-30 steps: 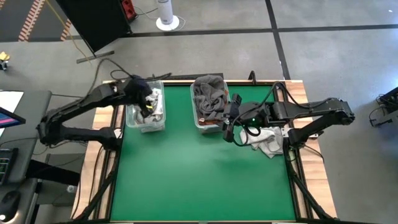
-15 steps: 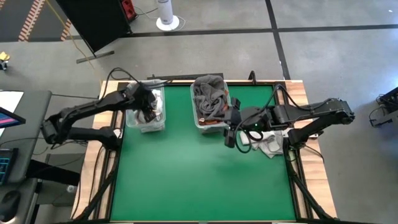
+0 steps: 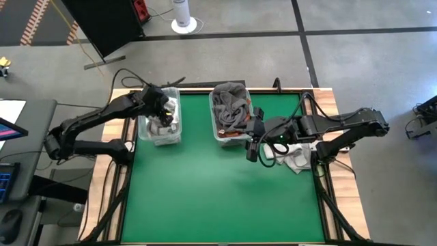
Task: Sort towels by color in basket
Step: Put the light gray towel into the left transparent bin
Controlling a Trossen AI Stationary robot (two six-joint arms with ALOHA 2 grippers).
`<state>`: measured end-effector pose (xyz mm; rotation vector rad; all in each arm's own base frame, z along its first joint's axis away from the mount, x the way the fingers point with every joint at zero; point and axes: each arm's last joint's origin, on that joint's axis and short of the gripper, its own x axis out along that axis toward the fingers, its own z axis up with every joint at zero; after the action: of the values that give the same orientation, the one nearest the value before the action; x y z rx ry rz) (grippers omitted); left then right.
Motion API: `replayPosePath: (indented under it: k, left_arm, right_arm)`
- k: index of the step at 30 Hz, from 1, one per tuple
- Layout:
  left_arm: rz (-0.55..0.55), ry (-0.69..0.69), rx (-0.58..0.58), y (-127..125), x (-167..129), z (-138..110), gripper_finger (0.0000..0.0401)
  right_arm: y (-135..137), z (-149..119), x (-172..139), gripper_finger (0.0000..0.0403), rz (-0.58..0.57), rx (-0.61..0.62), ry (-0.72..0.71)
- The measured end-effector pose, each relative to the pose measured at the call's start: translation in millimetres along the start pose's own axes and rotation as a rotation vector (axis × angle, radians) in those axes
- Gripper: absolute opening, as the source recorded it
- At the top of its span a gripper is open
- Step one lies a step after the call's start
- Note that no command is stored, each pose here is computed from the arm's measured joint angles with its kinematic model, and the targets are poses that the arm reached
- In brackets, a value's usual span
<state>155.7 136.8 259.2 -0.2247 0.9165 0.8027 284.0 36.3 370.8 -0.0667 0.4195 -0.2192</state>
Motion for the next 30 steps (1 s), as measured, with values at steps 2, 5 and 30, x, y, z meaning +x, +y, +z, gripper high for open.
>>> replayPosePath:
  k: [2, 5, 30]
  left_arm:
    - [0.011, -0.003, -0.004, 0, 0, 1, 0.0208]
    - [0.011, 0.008, -0.002, 0, 0, 0, 0.0208]
    - [-0.054, 0.082, 0.092, 5, -40, 16, 0.0208]
  right_arm:
    - [0, 0, 0, 0.0249, 0.0, 0.0, 0.001]
    - [0, 0, 0, 0.0249, 0.0, 0.0, 0.001]
    - [3, 0, -1, 0.0249, 0.012, -0.002, 0.0]
